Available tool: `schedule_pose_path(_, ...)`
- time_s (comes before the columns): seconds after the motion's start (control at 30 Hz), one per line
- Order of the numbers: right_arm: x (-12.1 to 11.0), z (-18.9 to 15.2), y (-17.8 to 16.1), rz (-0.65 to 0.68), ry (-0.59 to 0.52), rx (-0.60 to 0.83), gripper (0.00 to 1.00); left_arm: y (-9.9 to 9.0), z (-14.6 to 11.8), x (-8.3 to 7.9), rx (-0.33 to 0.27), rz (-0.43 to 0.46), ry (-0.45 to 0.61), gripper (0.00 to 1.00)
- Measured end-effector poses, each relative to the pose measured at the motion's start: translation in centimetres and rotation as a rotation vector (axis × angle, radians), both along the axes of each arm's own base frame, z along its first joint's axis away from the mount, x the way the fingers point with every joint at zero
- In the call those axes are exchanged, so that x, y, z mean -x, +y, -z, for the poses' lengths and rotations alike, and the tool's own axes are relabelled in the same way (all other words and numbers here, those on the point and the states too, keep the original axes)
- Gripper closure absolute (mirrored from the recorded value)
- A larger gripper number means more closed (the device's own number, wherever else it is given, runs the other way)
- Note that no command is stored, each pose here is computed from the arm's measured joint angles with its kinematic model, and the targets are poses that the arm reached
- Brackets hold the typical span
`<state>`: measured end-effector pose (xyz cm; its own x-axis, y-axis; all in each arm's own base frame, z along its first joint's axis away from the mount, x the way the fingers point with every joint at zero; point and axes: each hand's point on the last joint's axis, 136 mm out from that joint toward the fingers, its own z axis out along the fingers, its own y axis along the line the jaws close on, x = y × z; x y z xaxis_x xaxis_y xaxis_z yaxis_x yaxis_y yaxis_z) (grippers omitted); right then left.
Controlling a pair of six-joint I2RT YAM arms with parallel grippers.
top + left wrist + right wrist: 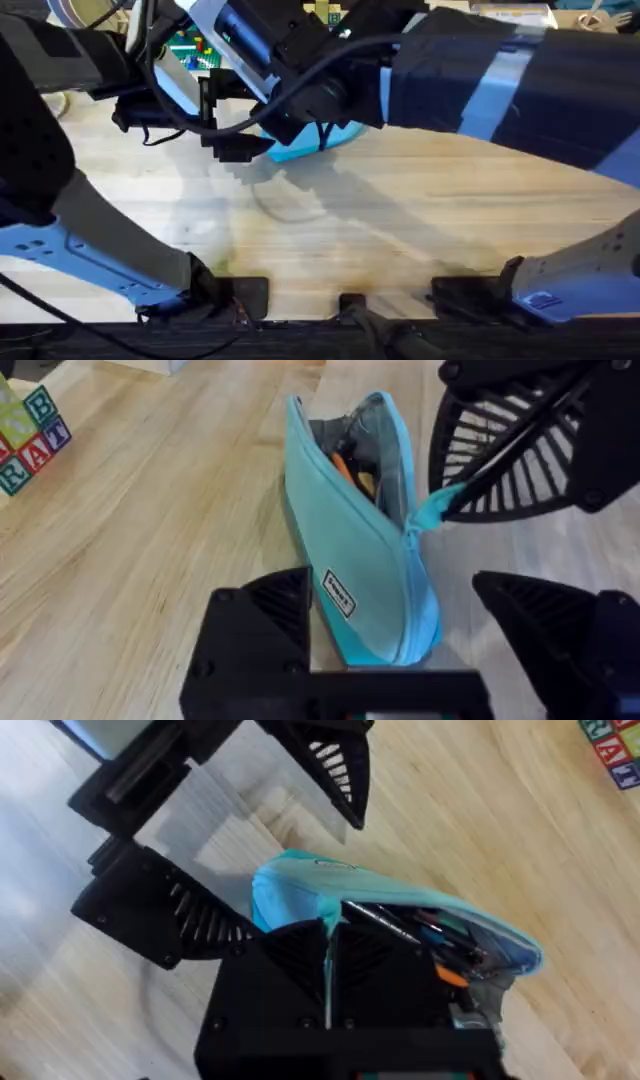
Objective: Unzip the bag, pick up the pens from the table one at a time and place them inside, then zip the bag closed.
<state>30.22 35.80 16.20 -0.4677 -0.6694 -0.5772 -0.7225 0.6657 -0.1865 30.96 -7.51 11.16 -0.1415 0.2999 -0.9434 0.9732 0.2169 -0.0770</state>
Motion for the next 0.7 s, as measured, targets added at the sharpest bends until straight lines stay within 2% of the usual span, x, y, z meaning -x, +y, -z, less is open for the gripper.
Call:
schedule_pose_path(0.53,0.00,-0.01,-0.01,0.000,0.000,0.000,0.970,0.00,0.00,0.01,0.001,-0.001,0.004,0.007)
schedule_pose_path(0.6,0.00,-0.01,0.00,0.000,0.000,0.000,0.970,-0.01,-0.01,0.02,0.001,-0.001,0.005,0.058)
schedule_pose_path(0.7,0.00,0.00,0.00,0.000,0.000,0.000,0.970,-0.01,-0.01,0.02,0.002,-0.002,0.008,0.206)
